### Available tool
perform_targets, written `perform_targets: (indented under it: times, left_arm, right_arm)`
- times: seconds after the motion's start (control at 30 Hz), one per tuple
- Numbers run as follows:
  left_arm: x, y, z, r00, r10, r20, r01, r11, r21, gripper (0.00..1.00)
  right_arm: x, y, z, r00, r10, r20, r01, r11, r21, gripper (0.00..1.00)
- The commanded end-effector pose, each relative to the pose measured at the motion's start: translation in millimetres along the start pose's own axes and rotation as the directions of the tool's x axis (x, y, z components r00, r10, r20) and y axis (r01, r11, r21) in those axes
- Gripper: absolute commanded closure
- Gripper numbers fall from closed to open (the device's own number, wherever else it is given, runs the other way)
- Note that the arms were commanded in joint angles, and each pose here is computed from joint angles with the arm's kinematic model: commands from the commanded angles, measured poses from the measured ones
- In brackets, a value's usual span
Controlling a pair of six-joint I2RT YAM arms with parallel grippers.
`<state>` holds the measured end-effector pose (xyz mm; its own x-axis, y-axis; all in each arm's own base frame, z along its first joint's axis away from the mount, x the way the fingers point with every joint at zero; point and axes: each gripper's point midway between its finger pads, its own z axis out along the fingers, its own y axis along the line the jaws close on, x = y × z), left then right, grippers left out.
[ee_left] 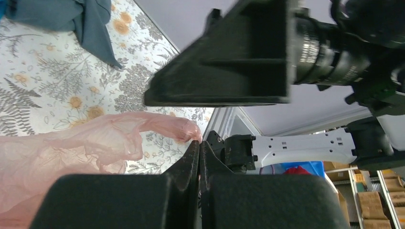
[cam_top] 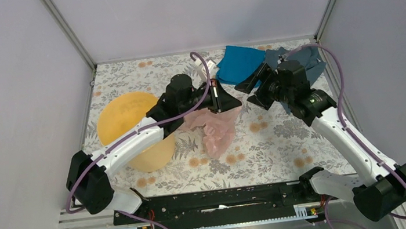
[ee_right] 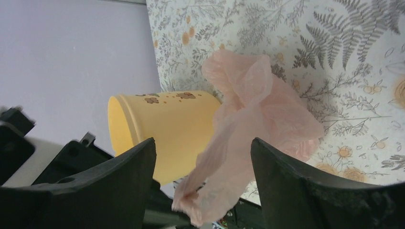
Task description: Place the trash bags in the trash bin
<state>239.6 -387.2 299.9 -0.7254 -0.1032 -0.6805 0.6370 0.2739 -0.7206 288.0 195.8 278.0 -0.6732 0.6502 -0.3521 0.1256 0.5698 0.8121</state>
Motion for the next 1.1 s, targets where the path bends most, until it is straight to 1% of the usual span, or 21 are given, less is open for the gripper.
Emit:
perform_targets:
  times: [0.0,0.1,0.27,0.4,0.43,0.5,0.53,0.6,0.63,0.67,0.7,0.73,0.77,0.8,0.87,0.93,1.0,1.07]
  left_arm:
    - [-6,-15,10,0.999,0.047,0.024,-0.048,0.998,0.044,1.0]
    - [-1,-18,17,0.998,0.059,0.001,-0.059,0.997,0.05,1.0]
    - [4,-11,24,0.997,0.078,-0.023,-0.078,0.997,0.021,1.0]
    - [4,-16,29,0.996,0.076,-0.035,-0.075,0.996,0.048,1.0]
    - [5,-20,31,0.996,0.074,-0.043,-0.071,0.995,0.067,1.0]
    - [7,-26,31,0.995,0.078,-0.057,-0.071,0.992,0.101,1.0]
    - [8,-27,31,0.995,0.079,-0.064,-0.072,0.991,0.11,0.96]
    - [9,-29,26,0.994,0.093,-0.066,-0.085,0.99,0.111,0.76]
    - [8,-30,22,0.993,0.103,-0.06,-0.097,0.99,0.101,0.67]
    - [7,-28,19,0.992,0.11,-0.058,-0.105,0.991,0.081,0.57]
    - [6,-27,15,0.992,0.117,-0.056,-0.113,0.992,0.062,0.47]
    - [5,-27,11,0.991,0.12,-0.056,-0.118,0.992,0.05,0.31]
    - [2,-28,6,0.991,0.125,-0.052,-0.122,0.992,0.043,0.2]
    - [-2,-30,0,0.99,0.131,-0.045,-0.129,0.991,0.036,0.13]
    - [-10,-23,-14,0.991,0.13,-0.041,-0.13,0.991,-0.006,0.09]
    - [-20,-14,-29,0.989,0.143,-0.031,-0.145,0.987,-0.063,0.08]
    - [-33,2,-46,0.986,0.165,-0.021,-0.166,0.975,-0.145,0.06]
    - [-46,22,-62,0.985,0.171,-0.01,-0.168,0.958,-0.233,0.05]
  right_arm:
    - [8,8,13,0.993,0.106,-0.057,-0.109,0.993,-0.053,0.28]
    - [16,3,17,0.986,0.144,-0.081,-0.149,0.987,-0.06,0.32]
    - [20,-6,10,0.983,0.168,-0.077,-0.171,0.985,-0.031,0.3]
    - [29,-13,8,0.954,0.282,-0.098,-0.287,0.957,-0.042,0.32]
    - [29,-17,9,0.951,0.297,-0.084,-0.301,0.953,-0.04,0.35]
    - [26,-25,10,0.946,0.32,-0.047,-0.321,0.947,-0.018,0.49]
    - [24,-28,11,0.945,0.324,-0.032,-0.325,0.946,-0.012,0.6]
    - [16,-35,12,0.946,0.323,0.03,-0.323,0.946,0.007,0.82]
    - [13,-39,11,0.946,0.32,0.055,-0.322,0.947,0.019,0.96]
    - [8,-44,9,0.945,0.316,0.084,-0.32,0.947,0.031,1.0]
    - [1,-48,7,0.945,0.306,0.121,-0.312,0.949,0.037,1.0]
    - [-5,-53,3,0.945,0.285,0.16,-0.296,0.954,0.049,1.0]
    - [-13,-62,0,0.942,0.261,0.212,-0.282,0.956,0.075,1.0]
    - [-20,-69,-4,0.944,0.216,0.248,-0.247,0.964,0.098,1.0]
    - [-31,-84,-12,0.954,0.08,0.289,-0.133,0.976,0.172,1.0]
    - [-39,-101,-24,0.952,-0.087,0.293,0.002,0.96,0.279,1.0]
    - [-43,-115,-40,0.935,-0.234,0.268,0.12,0.917,0.38,1.0]
    - [-41,-117,-48,0.91,-0.355,0.213,0.251,0.883,0.397,1.0]
